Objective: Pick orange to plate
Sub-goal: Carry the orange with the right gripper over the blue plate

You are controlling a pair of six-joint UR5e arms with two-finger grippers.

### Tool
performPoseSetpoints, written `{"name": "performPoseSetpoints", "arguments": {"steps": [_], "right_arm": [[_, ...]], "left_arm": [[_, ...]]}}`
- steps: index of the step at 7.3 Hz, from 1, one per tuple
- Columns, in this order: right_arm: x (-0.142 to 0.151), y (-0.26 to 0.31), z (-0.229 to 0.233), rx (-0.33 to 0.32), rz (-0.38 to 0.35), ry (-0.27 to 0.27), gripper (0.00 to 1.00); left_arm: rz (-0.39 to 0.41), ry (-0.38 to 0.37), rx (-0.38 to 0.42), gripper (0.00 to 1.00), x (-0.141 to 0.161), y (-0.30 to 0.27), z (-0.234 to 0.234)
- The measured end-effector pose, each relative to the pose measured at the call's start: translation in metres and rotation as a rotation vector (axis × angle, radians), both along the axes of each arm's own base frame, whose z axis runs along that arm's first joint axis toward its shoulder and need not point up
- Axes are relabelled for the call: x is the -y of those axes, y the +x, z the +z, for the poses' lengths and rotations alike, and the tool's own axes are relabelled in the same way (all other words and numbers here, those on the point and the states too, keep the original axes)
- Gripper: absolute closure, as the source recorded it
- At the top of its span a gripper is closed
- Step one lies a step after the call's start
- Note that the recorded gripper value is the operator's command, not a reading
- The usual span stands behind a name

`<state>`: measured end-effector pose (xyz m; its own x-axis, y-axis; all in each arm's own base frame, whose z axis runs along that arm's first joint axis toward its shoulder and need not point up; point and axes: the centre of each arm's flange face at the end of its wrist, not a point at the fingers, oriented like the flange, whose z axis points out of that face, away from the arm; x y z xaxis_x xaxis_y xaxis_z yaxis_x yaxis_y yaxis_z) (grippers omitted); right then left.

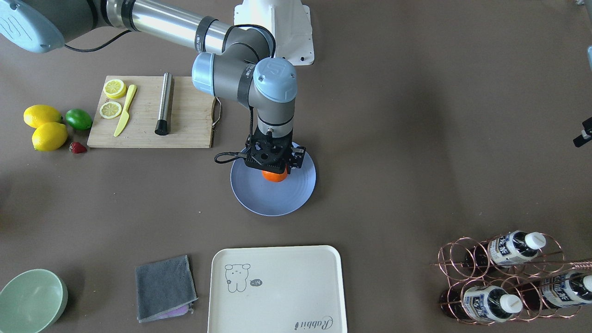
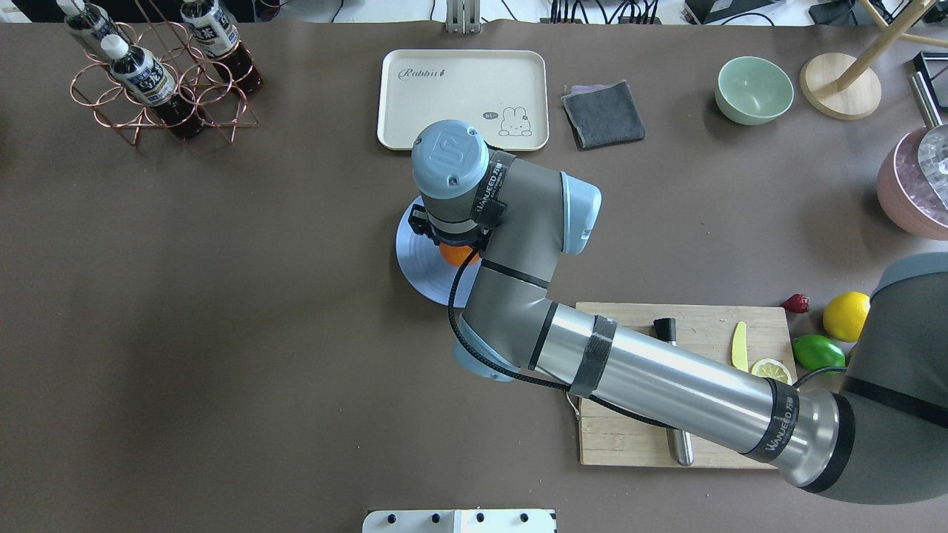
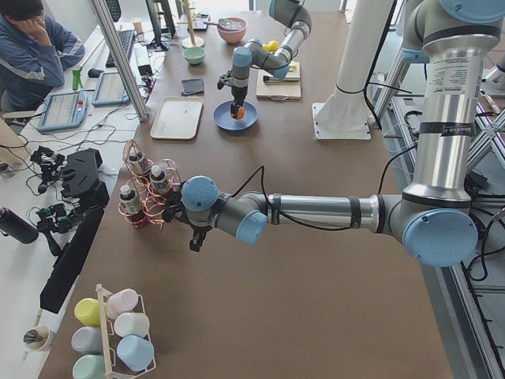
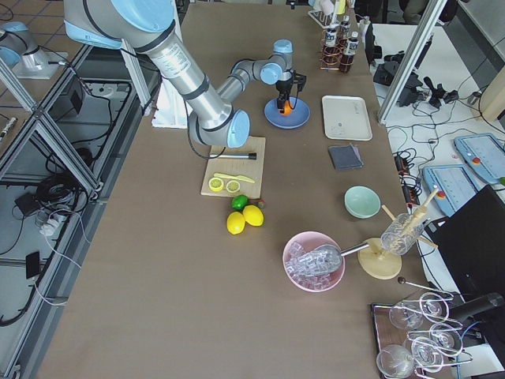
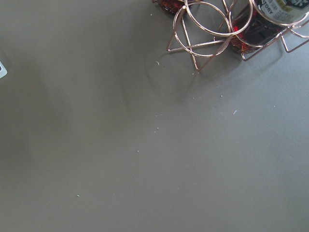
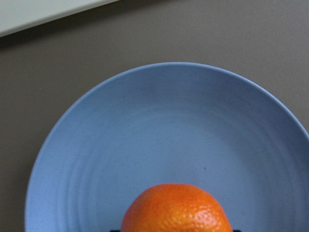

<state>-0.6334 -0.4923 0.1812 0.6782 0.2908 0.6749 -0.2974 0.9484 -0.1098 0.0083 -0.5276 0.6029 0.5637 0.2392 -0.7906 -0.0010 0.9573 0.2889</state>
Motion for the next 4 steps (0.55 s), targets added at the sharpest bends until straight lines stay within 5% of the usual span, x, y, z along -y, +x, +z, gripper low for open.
{"name": "performPoseSetpoints", "arguments": {"steps": [1,4], "right_arm": [[-0.0002,-0.0018,0.0026,-0.007,-0.001,0.003,0.01],[0.0031,-0.0011,0.0035,-0.018,0.005,0.029,0.0]], "left_arm": [[0.0,0.0,0.0,0.02,-0.0001,-0.0002,0.0001],[-0.003,-0.002,0.0,0.02,0.0,-0.0016,0.0007]]}}
